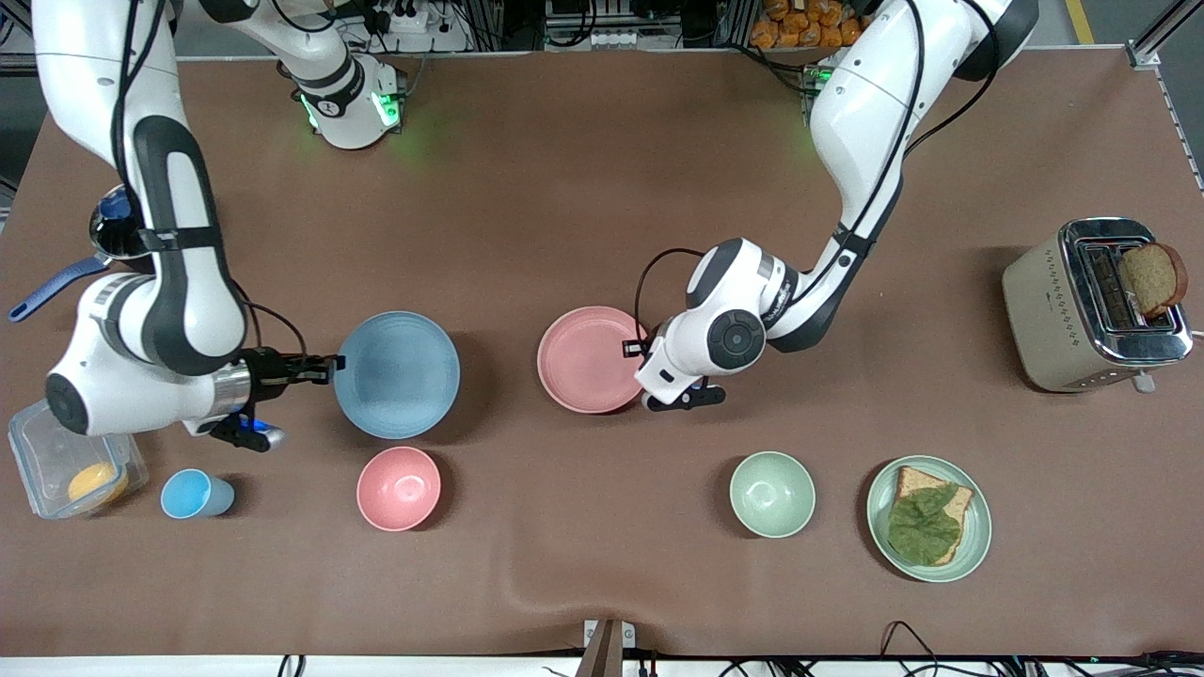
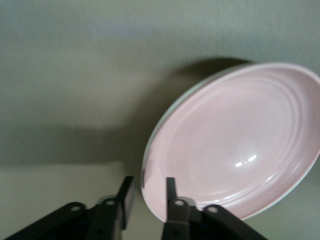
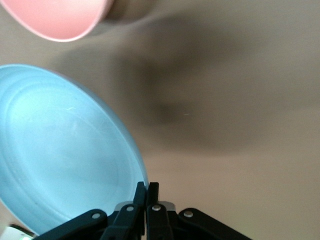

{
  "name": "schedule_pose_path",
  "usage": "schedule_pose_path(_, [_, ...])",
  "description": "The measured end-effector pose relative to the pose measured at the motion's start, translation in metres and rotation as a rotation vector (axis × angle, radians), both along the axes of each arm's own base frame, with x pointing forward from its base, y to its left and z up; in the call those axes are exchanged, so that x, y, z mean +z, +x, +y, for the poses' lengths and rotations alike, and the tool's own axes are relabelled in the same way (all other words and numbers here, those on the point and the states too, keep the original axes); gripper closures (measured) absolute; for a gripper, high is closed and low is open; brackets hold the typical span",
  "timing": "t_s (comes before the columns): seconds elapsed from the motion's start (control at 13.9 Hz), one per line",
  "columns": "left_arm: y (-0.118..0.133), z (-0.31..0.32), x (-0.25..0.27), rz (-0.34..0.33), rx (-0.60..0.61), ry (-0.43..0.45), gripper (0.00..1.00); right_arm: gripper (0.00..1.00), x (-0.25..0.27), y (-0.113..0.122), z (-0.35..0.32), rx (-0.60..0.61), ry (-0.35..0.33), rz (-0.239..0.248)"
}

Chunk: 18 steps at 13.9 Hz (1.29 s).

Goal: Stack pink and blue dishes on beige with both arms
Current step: 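Release the pink plate with the left gripper while the right gripper lifts the blue plate, then lower the blue plate onto the pink plate while the left gripper withdraws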

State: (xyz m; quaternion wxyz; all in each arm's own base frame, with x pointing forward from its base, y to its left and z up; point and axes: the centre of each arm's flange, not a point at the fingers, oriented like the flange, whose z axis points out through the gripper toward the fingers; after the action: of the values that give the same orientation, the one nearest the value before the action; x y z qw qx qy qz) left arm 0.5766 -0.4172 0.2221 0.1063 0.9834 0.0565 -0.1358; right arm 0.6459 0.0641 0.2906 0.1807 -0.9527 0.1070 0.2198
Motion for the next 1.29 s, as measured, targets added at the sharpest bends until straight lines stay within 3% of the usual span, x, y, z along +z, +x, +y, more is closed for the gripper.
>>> schedule_pose_path(0.14, [0.013,0.011,0.017,-0.058,-0.02,0.032,0.39,0.98,-0.003,0.0,0.035,0.005,-0.005,-0.011])
schedule_pose_path(0.43, [0.037,0.063,0.071,-0.109,-0.07,0.154,0.01,0.98,-0.025,-0.013,0.115,0.021,-0.029,0.016])
schedule_pose_path(1.01, [0.086,0.214,0.154,-0.163,-0.24,0.134,0.0,0.98,-0.052,-0.037,0.212,0.013,0.005,0.022])
schedule_pose_path(1.29, [0.077,0.273,0.239,-0.192,-0.268,0.145,0.0,0.98,-0.052,-0.041,0.227,0.025,0.005,-0.002])
